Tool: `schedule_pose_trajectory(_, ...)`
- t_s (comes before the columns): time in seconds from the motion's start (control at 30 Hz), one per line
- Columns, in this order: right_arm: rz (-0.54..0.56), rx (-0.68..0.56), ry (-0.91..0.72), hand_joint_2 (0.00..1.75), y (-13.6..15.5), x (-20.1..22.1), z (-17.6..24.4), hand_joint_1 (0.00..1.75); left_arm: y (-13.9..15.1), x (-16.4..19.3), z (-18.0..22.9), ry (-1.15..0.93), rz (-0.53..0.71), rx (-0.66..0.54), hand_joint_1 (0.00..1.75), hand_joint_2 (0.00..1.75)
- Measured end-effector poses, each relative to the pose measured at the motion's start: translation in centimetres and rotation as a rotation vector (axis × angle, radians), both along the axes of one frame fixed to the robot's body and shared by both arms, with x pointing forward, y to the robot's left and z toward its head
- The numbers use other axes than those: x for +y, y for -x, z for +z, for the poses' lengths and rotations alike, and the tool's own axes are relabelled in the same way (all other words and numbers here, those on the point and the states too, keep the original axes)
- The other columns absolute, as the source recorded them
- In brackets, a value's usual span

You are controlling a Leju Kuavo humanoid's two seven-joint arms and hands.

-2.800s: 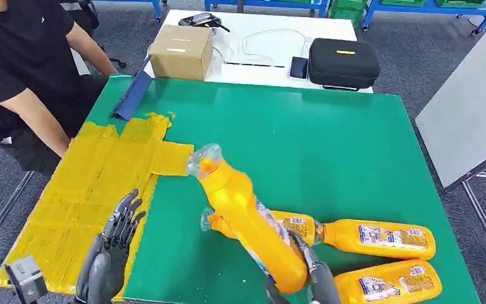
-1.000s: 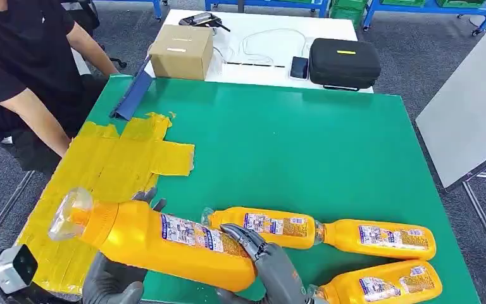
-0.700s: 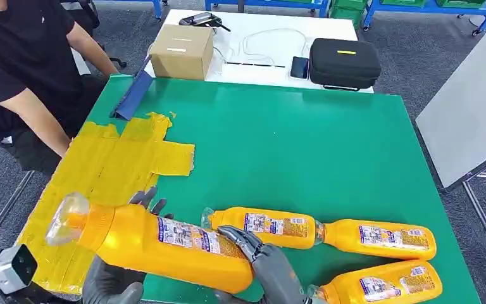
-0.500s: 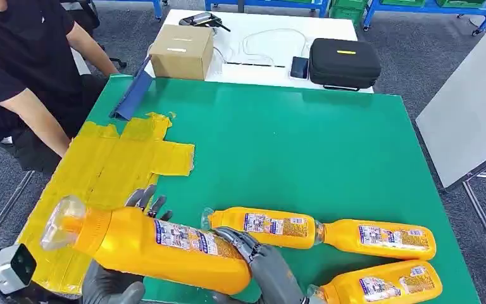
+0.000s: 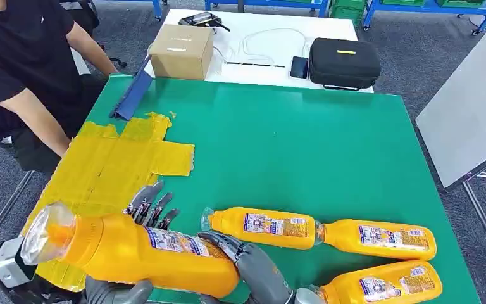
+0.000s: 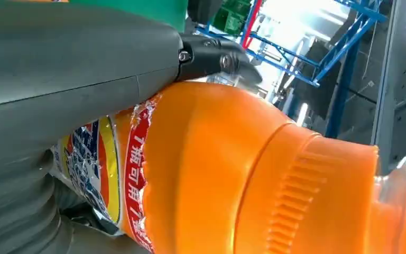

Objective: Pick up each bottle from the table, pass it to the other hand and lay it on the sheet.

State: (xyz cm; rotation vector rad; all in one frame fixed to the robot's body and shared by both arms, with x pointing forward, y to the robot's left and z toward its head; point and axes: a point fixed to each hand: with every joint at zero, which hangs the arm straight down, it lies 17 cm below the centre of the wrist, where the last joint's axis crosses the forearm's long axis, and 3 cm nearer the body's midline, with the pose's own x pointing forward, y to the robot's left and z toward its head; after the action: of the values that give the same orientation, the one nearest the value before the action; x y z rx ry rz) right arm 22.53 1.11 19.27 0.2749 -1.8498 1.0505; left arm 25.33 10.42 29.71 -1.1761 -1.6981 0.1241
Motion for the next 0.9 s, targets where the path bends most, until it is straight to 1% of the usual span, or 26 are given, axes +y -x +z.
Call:
schedule_pose_trajectory(0.7,-0.004,0.009,0.015,1.75,-0.01,0.20,-0.28,1.75,0.02,-0.33,0.34,-0.037,0.006,-0.038,1.75,1.75)
schedule_pose_trajectory(0.73,-0.004,0.009,0.015,1.75,-0.01,0.20,-0.28,1.61,0.02,-0.33,0.34,-0.037,0.006,-0.038,1.75,1.75)
schedule_pose_trajectory(0.77,-0.004,0.009,0.015,1.75,-0.01,0.20,-0.29,0.00,0.02,-0.33,0.34,-0.037,0.006,-0.038,1.75,1.75)
schedule_pose_trajectory(0.83,-0.019,0.005,0.016,1.75,-0.24,0.05,-0.26,0.00,0.04,-0.42,0.30,-0.056,0.015,-0.048,1.75,1.75)
schedule_pose_trajectory(0.9,-0.066,0.008,0.018,1.75,-0.65,-0.46,-0.48,0.00,0.05,-0.59,0.12,-0.122,0.055,-0.078,1.75,1.75)
